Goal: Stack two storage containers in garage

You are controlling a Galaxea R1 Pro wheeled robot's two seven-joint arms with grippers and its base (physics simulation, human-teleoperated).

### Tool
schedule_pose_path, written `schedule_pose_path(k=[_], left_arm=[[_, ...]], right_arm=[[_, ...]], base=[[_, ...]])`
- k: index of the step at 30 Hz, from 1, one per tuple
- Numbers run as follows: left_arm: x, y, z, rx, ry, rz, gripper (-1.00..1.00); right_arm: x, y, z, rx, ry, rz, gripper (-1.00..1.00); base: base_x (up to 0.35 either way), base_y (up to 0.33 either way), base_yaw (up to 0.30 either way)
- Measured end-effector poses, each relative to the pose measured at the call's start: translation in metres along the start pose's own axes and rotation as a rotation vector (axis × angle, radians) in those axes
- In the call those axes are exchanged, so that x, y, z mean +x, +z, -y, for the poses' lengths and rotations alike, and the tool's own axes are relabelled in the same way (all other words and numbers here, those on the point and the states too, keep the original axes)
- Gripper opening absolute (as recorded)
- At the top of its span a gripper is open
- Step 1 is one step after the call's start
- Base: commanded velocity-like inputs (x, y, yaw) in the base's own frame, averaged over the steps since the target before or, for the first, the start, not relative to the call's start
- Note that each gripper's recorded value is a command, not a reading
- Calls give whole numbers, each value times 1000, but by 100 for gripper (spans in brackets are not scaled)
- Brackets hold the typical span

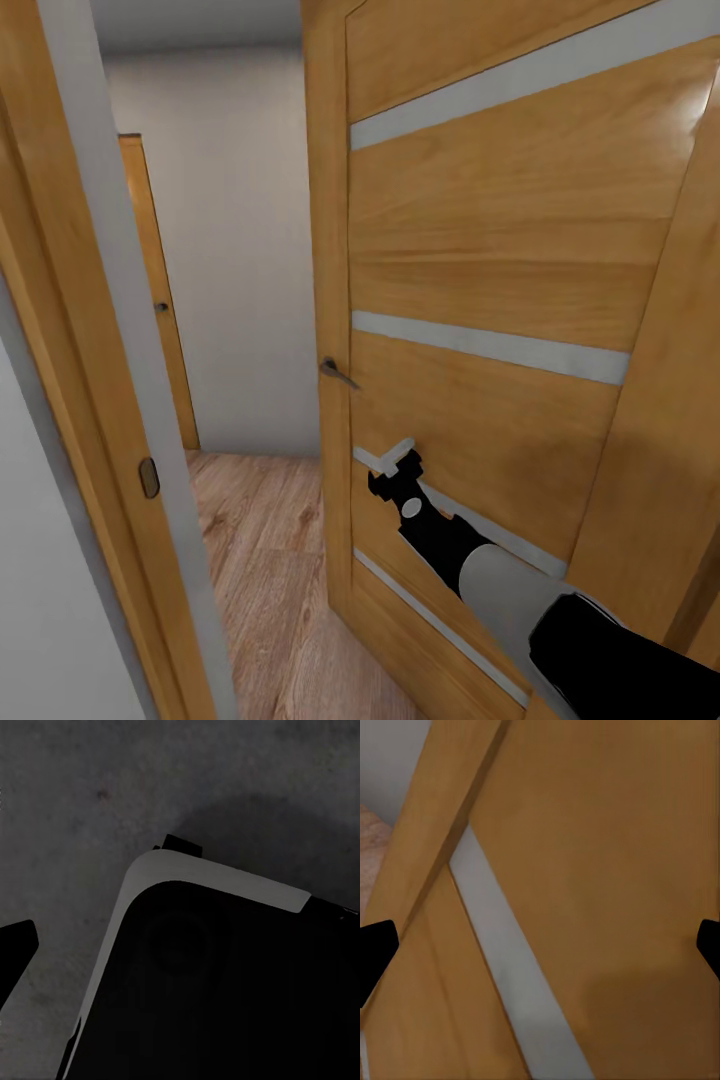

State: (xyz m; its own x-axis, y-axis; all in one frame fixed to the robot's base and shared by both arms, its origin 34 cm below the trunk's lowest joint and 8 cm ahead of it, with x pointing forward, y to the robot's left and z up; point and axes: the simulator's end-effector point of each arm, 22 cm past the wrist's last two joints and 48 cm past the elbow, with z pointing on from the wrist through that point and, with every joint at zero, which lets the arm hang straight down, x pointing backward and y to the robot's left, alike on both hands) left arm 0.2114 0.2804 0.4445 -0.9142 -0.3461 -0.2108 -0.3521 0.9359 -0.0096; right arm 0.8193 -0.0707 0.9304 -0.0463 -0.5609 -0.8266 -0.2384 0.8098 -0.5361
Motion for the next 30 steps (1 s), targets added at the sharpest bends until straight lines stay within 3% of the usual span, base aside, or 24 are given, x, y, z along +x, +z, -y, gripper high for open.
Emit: schedule_pose_path(k=[10,27,30], left_arm=[[0,0,0,-1,-1,2,100],[0,0,0,0,0,1,100],[-2,0,-3,-4,-4,4,100]], right_arm=[[-14,0,3,11,26,56,100],[-6,-1,0,5,6,28,100],[7,-2,-7,-13,8,0,100]], base=[[0,0,0],[0,0,0],[0,0,0]])
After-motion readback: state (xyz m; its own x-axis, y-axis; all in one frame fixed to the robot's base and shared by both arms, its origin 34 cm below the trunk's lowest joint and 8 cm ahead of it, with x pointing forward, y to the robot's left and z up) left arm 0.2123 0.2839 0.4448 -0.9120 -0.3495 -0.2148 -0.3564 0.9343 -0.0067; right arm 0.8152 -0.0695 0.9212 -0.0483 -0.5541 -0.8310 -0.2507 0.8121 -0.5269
